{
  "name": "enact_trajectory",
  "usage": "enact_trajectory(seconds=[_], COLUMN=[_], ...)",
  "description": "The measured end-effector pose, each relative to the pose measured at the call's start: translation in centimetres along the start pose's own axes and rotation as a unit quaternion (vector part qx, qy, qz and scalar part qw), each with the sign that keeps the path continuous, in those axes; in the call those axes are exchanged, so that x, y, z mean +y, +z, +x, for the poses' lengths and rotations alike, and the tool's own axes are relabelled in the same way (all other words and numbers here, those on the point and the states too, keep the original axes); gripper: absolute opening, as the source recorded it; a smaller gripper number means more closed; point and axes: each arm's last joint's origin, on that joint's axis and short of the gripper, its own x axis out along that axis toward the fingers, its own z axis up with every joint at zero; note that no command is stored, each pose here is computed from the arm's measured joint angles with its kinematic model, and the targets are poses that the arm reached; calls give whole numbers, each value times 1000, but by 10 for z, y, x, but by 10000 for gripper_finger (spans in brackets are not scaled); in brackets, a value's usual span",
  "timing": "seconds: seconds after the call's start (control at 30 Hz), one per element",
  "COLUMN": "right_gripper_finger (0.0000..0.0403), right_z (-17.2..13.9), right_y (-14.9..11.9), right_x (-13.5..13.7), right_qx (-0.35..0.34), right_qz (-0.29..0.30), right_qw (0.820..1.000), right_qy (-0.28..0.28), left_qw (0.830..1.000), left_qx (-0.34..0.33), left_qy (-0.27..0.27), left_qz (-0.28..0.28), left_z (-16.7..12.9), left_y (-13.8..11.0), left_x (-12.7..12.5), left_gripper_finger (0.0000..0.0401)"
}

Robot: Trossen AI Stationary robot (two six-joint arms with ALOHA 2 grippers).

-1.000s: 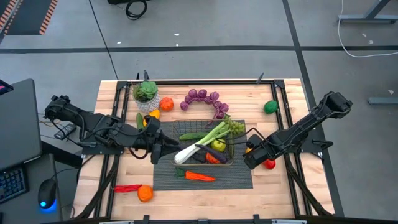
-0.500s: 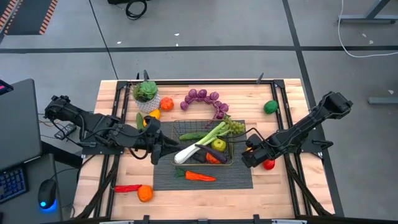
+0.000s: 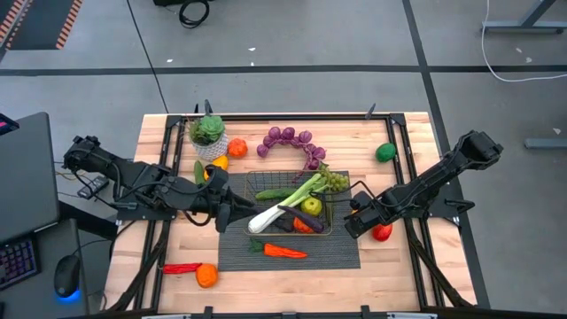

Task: Build produce basket
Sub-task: Put the yellow lemon into the gold wire basket

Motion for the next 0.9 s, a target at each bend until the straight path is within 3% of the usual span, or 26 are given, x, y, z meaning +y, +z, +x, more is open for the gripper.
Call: enact_trajectory(seconds=[0.23,0.43,0.9], right_gripper_finger=[246,252,251], right_z=[-14,-52,-151], right_y=[3,9,41], right_x=[13,36,80], right_qx=[11,24,-75], right_qz=[-29,-59,-94], right_qw=[999,997,981], right_qy=[17,34,151], left_qw=[1000,1000,1000], left_qx=[0,0,0], left_qy=[0,0,0], left_qz=[0,0,1], left_z=[0,0,0], left_y=[0,0,0], left_x=[0,0,0], left_gripper_finger=[172,172,172])
